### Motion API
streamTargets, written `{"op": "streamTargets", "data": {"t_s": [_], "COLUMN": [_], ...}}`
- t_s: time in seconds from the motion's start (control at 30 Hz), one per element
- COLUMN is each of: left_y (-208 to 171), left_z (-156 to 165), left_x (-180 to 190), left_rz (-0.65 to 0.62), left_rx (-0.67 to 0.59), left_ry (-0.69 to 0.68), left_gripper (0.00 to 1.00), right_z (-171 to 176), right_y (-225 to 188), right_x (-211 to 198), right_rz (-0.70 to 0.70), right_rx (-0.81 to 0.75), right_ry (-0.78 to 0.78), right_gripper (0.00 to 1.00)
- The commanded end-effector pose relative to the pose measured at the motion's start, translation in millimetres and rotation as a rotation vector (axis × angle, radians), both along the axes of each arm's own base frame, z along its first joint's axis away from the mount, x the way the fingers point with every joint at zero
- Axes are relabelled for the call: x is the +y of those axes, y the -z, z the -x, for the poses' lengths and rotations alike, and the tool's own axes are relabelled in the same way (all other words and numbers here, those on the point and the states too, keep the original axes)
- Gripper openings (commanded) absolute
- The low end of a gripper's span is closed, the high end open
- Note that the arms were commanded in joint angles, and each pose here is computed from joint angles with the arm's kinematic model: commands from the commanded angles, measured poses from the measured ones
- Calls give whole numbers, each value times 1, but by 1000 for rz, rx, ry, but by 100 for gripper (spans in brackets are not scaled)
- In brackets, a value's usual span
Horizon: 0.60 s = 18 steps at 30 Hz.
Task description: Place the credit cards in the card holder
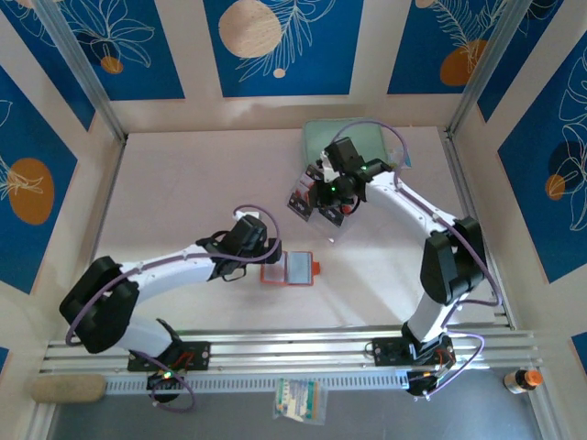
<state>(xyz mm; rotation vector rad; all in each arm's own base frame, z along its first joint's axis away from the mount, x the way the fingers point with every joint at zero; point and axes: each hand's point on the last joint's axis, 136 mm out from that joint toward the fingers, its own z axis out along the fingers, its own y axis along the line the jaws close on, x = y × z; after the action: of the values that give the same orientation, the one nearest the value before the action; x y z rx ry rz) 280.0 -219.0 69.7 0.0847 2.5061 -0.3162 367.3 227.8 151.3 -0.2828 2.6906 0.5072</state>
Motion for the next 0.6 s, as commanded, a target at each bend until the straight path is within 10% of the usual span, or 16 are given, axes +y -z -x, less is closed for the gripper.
{"op": "streamTargets", "data": {"t_s": [0.0,0.57], "left_y": [1,-3], "left_z": [-7,-9], "left_x": [-6,-6], "left_rz": [14,-8], "left_rx": [22,11], "left_ry": [-7,9], "left_gripper": [100,100], "right_z": [-2,-17], "right_y": [-3,28], "right_x": [-14,-49], "right_rz": [119,452], "right_rx": [-13,-25], "right_ry": [-32,-63], "right_gripper": [32,29]}}
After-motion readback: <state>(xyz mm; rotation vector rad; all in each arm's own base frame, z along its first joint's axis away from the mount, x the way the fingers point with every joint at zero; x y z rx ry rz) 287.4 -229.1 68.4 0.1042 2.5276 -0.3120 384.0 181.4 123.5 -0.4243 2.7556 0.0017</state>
